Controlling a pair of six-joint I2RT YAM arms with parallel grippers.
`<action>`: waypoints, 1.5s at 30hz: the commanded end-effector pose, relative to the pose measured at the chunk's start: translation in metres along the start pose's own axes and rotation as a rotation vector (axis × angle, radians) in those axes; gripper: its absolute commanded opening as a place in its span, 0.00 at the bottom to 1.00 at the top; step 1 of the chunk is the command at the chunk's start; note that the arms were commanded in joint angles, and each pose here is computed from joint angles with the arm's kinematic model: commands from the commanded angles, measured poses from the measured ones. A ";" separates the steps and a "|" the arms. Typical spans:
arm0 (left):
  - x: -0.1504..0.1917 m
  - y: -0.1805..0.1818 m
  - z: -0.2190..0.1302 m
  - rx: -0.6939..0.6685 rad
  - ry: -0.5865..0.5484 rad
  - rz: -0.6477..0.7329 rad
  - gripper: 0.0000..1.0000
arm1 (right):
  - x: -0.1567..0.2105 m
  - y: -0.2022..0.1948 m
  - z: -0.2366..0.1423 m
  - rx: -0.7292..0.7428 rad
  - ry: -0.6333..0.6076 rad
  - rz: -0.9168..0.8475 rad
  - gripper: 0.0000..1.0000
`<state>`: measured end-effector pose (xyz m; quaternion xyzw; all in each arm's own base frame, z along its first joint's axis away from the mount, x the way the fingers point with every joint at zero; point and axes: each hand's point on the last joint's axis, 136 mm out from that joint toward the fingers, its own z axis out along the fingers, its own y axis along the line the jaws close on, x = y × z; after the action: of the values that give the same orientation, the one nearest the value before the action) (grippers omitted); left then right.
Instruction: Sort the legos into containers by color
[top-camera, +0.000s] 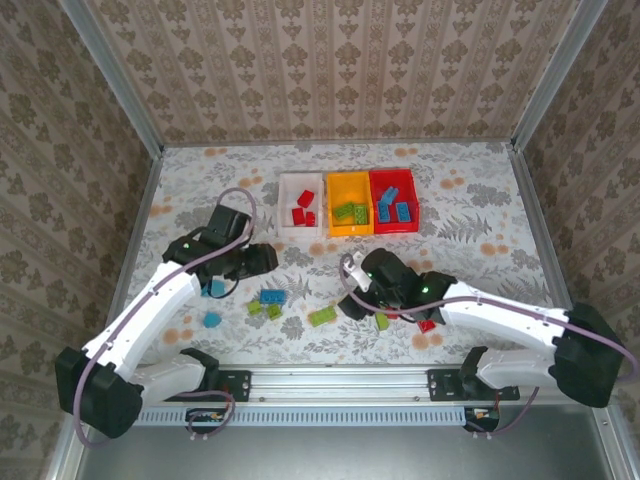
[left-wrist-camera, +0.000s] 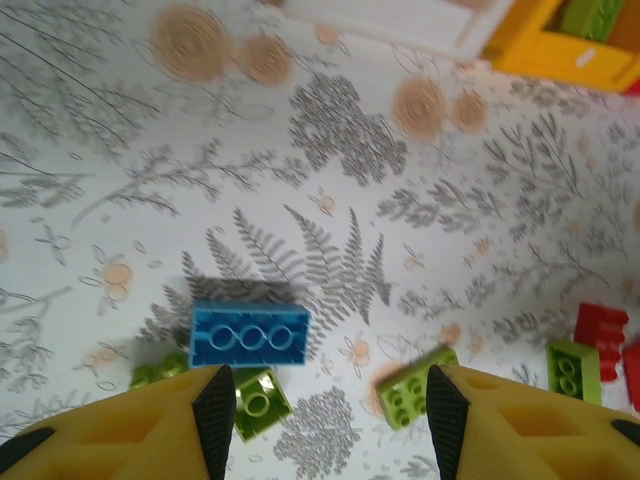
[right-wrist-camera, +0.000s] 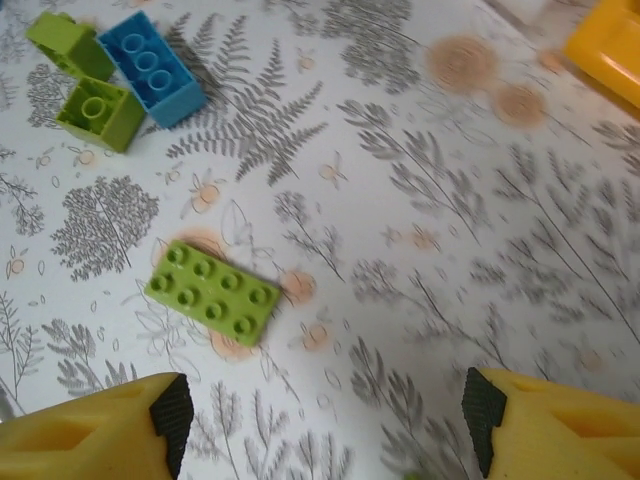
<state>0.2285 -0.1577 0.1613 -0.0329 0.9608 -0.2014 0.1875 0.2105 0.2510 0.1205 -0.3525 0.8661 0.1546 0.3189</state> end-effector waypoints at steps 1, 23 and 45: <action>0.003 -0.012 0.001 0.044 -0.003 0.000 0.56 | 0.036 -0.019 -0.021 0.123 0.137 0.225 0.69; -0.003 -0.056 0.004 0.140 0.010 0.151 0.57 | 0.124 -0.016 0.013 0.223 0.439 0.643 0.58; -0.038 -0.116 -0.024 0.424 -0.086 0.114 0.59 | 0.006 -0.039 0.002 0.122 0.232 0.663 0.16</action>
<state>0.2402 -0.2393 0.2078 0.0584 0.9115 -0.3450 0.2160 0.2125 0.2196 0.0890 -0.0563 0.9766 0.1417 0.1517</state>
